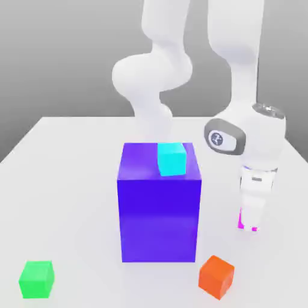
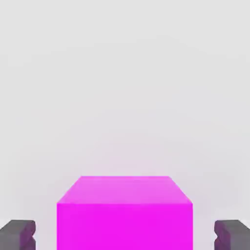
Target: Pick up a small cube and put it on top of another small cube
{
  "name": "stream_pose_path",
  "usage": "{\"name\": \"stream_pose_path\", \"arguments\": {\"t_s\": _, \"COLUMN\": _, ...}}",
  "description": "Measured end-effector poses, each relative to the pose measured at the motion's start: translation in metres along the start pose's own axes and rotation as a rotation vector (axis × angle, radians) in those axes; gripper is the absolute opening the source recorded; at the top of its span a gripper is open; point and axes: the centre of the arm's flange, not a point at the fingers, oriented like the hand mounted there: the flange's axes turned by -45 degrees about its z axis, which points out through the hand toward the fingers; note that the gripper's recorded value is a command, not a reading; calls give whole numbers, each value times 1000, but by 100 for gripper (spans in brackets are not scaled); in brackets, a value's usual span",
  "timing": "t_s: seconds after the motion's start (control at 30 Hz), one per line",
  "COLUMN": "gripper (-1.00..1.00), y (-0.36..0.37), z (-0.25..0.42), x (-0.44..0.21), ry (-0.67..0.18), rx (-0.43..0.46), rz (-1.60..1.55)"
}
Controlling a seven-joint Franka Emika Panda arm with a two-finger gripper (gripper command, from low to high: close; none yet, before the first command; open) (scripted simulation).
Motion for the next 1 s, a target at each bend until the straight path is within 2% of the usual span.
{"name": "stream_pose_path", "arguments": {"t_s": 0.13, "gripper": -100, "y": 0, "z": 1, "x": 0, "ry": -1, "rx": -1, "rz": 0}}
{"name": "stream_pose_path", "arguments": {"t_s": 0.57, "gripper": -100, "y": 13, "z": -76, "x": 22, "ry": 10, "rx": 27, "rz": 34}}
{"name": "stream_pose_path", "arguments": {"t_s": 0.67, "gripper": -100, "y": 74, "z": -82, "x": 4, "ry": 21, "rx": 46, "rz": 210}}
{"name": "stream_pose_path", "arguments": {"t_s": 0.73, "gripper": -100, "y": 152, "z": -88, "x": -44, "ry": 34, "rx": 61, "rz": 452}}
{"name": "stream_pose_path", "arguments": {"t_s": 0.8, "gripper": -100, "y": 202, "z": -93, "x": -81, "ry": 48, "rx": 75, "rz": 608}}
{"name": "stream_pose_path", "arguments": {"t_s": 1.0, "gripper": -100, "y": 275, "z": -95, "x": -169, "ry": 43, "rx": 65, "rz": 870}}
